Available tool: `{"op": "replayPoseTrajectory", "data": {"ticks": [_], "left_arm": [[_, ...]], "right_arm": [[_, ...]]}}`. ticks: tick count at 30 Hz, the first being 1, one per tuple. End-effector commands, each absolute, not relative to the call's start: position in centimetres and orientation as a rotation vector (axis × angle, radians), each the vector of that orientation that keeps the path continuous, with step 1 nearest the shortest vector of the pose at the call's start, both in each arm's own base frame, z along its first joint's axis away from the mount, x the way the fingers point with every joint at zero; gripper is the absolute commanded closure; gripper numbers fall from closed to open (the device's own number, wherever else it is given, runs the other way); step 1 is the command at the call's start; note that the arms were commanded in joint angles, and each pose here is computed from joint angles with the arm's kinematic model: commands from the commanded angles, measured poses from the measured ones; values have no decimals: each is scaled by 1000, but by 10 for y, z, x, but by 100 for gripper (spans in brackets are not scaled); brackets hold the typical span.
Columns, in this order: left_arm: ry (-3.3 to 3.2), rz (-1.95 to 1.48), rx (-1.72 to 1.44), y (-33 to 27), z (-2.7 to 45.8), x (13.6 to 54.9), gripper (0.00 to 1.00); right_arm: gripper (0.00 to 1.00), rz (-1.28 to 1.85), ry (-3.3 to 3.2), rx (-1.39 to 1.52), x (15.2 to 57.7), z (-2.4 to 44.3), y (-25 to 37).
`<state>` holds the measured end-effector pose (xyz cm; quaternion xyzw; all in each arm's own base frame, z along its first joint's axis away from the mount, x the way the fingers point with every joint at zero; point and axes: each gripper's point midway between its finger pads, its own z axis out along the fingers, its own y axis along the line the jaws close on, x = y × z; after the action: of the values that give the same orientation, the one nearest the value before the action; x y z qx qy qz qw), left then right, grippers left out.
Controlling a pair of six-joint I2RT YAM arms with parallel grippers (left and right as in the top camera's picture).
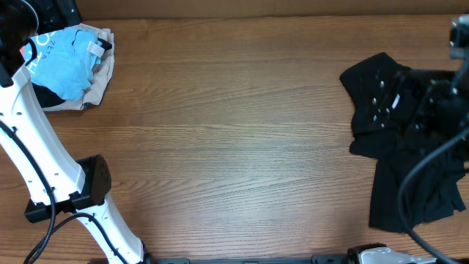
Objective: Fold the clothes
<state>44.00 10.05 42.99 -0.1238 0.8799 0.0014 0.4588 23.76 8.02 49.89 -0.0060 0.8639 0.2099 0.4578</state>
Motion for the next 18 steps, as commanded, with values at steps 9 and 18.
{"op": "replayPoseTrajectory", "data": {"ticks": [9, 18], "left_arm": [[2173, 18, -281, 99, 429, 441, 0], [2173, 18, -281, 99, 429, 441, 0]], "right_arm": [[0, 482, 2121, -5, 238, 500, 75], [0, 384, 2057, 51, 242, 487, 58]]}}
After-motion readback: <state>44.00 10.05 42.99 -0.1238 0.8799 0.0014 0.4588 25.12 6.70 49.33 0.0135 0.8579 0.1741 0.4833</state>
